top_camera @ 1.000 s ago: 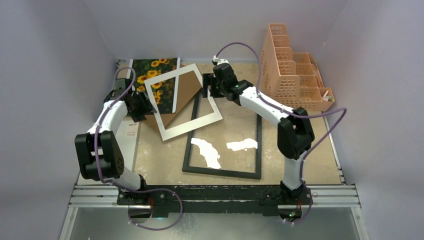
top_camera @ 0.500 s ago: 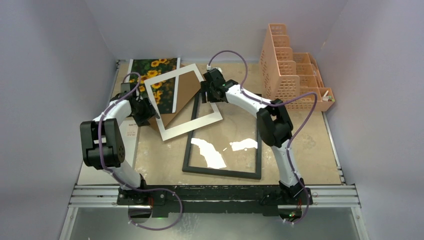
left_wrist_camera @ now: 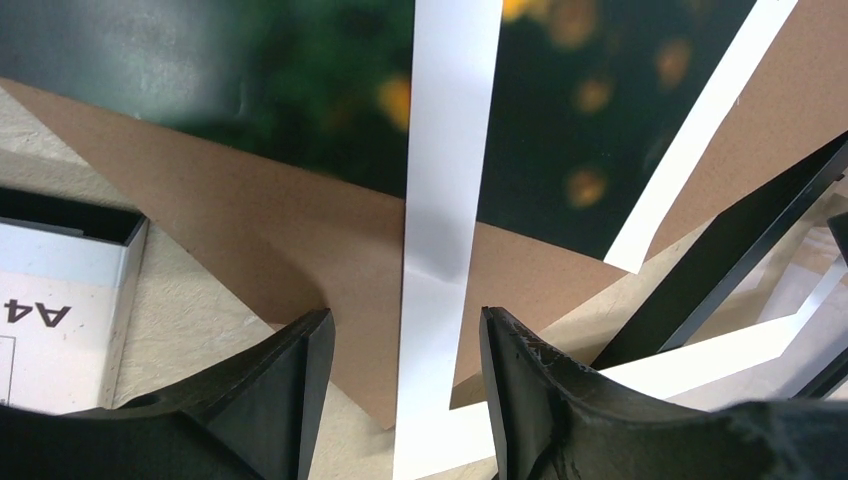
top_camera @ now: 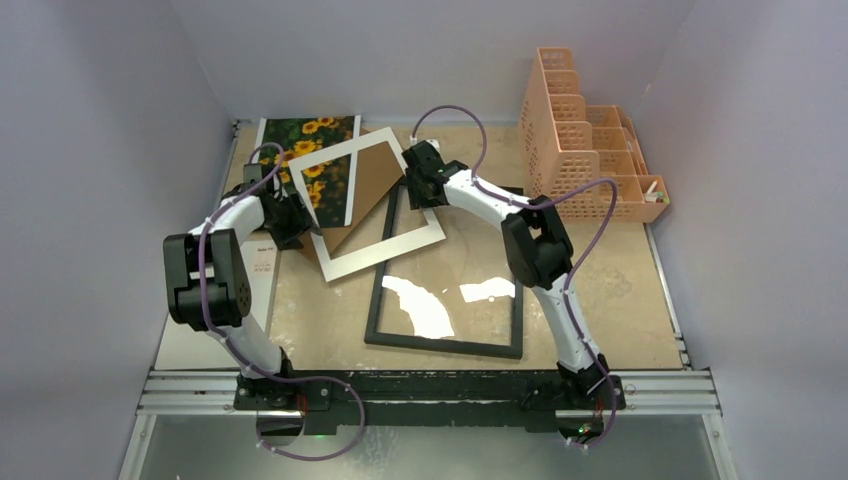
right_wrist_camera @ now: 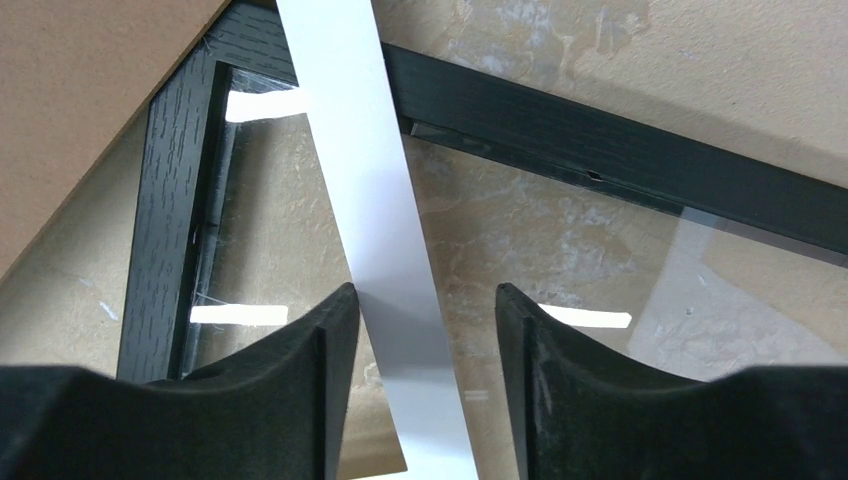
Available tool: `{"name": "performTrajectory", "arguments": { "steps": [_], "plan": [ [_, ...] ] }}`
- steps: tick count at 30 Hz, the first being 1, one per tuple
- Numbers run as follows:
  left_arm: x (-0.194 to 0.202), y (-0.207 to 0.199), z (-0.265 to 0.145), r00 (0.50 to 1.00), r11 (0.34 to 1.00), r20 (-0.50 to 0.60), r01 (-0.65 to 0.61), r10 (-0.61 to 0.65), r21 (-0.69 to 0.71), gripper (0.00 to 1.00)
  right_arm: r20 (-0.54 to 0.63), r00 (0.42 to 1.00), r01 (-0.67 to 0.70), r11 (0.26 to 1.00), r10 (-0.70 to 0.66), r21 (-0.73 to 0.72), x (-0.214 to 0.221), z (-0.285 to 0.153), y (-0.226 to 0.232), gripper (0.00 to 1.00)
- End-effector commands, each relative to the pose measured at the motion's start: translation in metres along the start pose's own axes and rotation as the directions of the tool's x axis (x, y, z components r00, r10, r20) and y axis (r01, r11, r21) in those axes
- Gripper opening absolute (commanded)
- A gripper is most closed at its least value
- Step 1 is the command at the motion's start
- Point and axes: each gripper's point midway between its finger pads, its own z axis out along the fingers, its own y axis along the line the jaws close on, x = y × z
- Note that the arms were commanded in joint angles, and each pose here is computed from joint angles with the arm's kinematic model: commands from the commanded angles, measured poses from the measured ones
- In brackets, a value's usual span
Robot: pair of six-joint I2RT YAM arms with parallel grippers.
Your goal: Put the photo into the frame
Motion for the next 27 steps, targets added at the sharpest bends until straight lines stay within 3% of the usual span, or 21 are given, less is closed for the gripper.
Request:
{"name": "performTrajectory", "arguments": {
  "steps": [1,12,27],
  "plan": [
    [-0.024,-0.013,-0.006,0.998,0.998,0.054,-0.033,0.030,0.051,0.57,0.029,0.999,0.017,0.999,-0.018,0.036,-0.012,-0.008,-0.006,0.51],
    [-0.034,-0.021,-0.017,0.997,0.996,0.073,-0.032,0.026,0.078,0.57,0.017,1.000,0.021,0.999,-0.021,0.042,-0.008,-0.025,-0.009,0.34],
    [-0.034,-0.036,-0.031,0.997,0.990,0.071,-0.028,0.018,0.141,0.57,-0.065,0.997,-0.042,0.999,0.042,0.008,0.036,-0.113,-0.037,0.35]
  ]
}}
